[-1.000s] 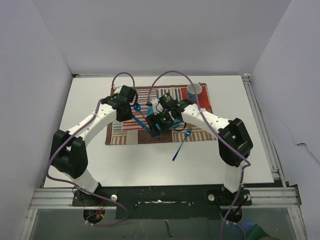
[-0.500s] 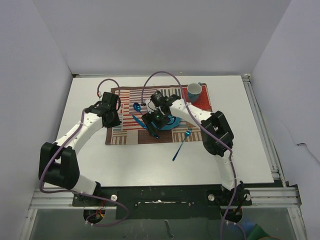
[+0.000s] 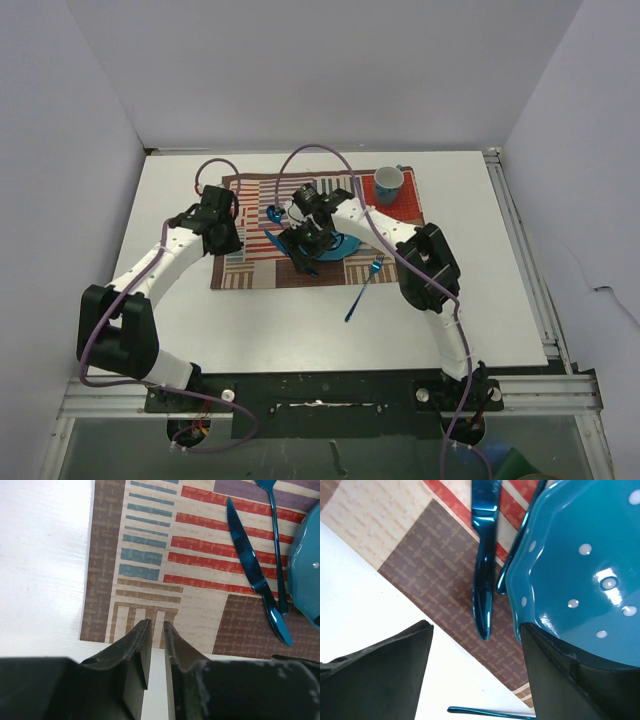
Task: Set the dinner table for one person
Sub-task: Pick up the knife with the napkin.
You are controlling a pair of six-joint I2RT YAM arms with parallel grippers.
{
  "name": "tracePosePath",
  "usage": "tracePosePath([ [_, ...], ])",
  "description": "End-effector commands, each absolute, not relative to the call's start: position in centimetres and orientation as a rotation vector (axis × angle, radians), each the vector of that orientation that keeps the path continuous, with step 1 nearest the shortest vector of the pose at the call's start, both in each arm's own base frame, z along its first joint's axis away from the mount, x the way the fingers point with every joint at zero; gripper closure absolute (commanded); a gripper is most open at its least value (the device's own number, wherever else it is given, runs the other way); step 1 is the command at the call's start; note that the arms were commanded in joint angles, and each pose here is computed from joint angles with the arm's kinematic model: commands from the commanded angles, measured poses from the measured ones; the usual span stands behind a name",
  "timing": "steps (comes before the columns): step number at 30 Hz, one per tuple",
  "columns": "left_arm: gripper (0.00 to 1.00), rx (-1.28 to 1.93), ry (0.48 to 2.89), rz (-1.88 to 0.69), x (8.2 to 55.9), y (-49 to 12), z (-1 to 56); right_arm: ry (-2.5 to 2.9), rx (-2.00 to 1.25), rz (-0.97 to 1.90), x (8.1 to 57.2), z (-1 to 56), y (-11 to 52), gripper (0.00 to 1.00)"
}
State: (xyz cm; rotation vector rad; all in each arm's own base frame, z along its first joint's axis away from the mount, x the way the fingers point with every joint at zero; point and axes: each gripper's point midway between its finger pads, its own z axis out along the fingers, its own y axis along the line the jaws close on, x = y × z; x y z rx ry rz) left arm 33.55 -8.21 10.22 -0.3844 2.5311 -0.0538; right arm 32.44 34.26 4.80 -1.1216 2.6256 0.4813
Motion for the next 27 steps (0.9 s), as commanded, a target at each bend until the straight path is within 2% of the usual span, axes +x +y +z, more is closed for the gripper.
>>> tracePosePath([
  [1,0.83,-0.359,2.467,-0.129,34.7,-8.9,11.5,2.543,-1.147,0.552,31.1,9.5,36.6,0.28],
  [16,0.83,-0.336,2.480,-0.116,33.5,-8.3,11.5,2.518,-1.217,0.545,29.2,9.7,38.3,0.27],
  [27,0.83,-0.270,2.478,-0.184,32.7,-8.8,12.1,2.569,-1.256,0.499,31.1,7.5,38.6,0.25],
])
